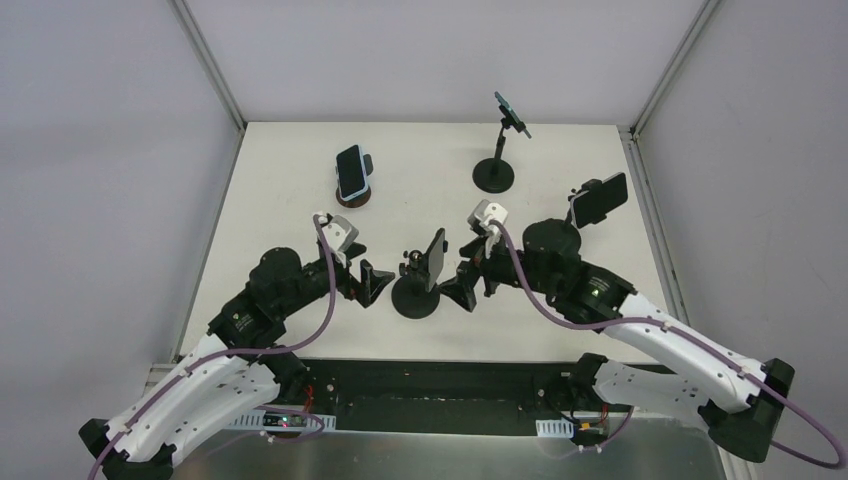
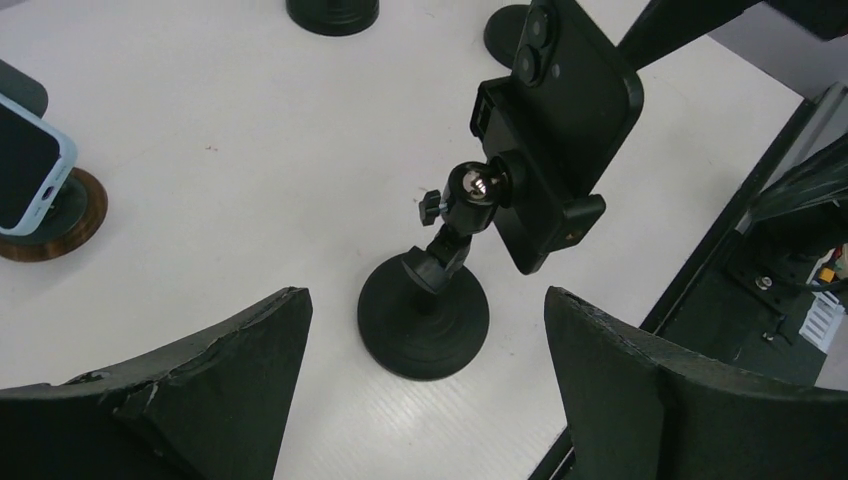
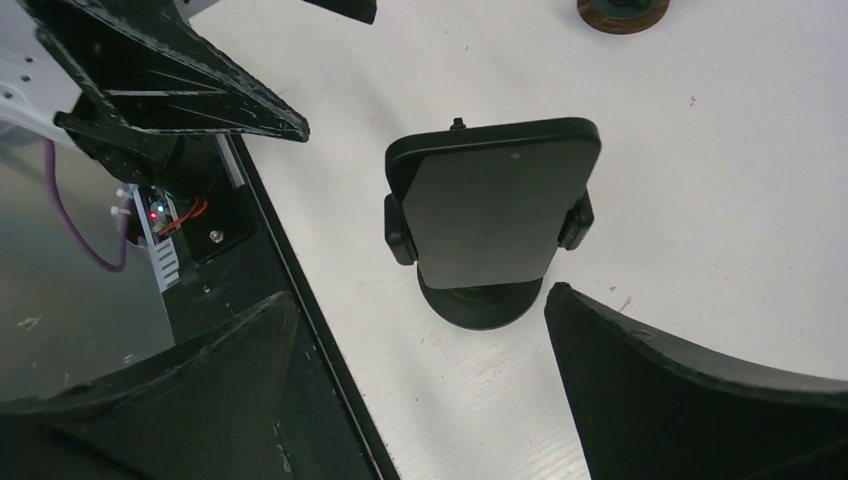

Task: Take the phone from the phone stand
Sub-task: Move the phone stand with the phone to the center of the board, then remove the phone from the phone stand.

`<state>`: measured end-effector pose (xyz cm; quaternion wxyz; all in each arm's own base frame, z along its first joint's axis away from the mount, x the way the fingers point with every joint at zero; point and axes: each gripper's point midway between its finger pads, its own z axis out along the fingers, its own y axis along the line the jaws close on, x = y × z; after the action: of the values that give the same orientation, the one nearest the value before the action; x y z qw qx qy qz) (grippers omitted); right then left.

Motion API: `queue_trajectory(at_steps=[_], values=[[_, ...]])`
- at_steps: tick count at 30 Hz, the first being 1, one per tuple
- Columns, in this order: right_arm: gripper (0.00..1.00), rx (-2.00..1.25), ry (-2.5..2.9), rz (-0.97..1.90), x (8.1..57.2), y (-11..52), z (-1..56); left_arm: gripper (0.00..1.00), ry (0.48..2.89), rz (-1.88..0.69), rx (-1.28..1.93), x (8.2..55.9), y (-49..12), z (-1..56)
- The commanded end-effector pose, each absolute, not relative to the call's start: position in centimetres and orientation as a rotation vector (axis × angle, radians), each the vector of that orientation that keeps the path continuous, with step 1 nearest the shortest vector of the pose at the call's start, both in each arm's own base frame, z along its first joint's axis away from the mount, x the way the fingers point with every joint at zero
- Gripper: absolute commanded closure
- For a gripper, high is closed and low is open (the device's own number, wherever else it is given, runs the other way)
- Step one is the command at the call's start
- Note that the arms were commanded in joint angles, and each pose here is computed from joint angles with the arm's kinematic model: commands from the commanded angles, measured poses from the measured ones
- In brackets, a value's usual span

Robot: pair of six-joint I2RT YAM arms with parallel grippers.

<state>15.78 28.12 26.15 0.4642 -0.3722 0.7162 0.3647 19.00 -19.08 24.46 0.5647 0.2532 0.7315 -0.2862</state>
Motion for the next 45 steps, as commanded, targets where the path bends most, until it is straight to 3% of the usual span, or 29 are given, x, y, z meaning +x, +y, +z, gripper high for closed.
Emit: queue_trajectory(at_steps=[1,9,27,36,45], values=[[0.01,-1.016,1.587,0.911,16.7,30.1,28.6,0.11,1.534,-0.728,0.624,19.2,-20.3,27.9],[0.01,-0.938,1.592,0.954,19.8,31.3,28.7,0.11,1.544,-0.749,0.658,18.8,-20.7,27.1],[0.01,-0.903,1.623,1.004,21.9,33.5,27.1,0.13,1.544,-0.741,0.717,18.5,-21.0,25.9],[0.24,-0.894,1.624,1.008,22.0,33.6,27.0,0.14,1.467,-0.705,0.862,18.1,-21.6,26.1],[0.72,-0.955,1.615,1.097,20.4,34.1,26.9,0.12,1.447,-0.694,0.964,18.6,-22.8,26.1]])
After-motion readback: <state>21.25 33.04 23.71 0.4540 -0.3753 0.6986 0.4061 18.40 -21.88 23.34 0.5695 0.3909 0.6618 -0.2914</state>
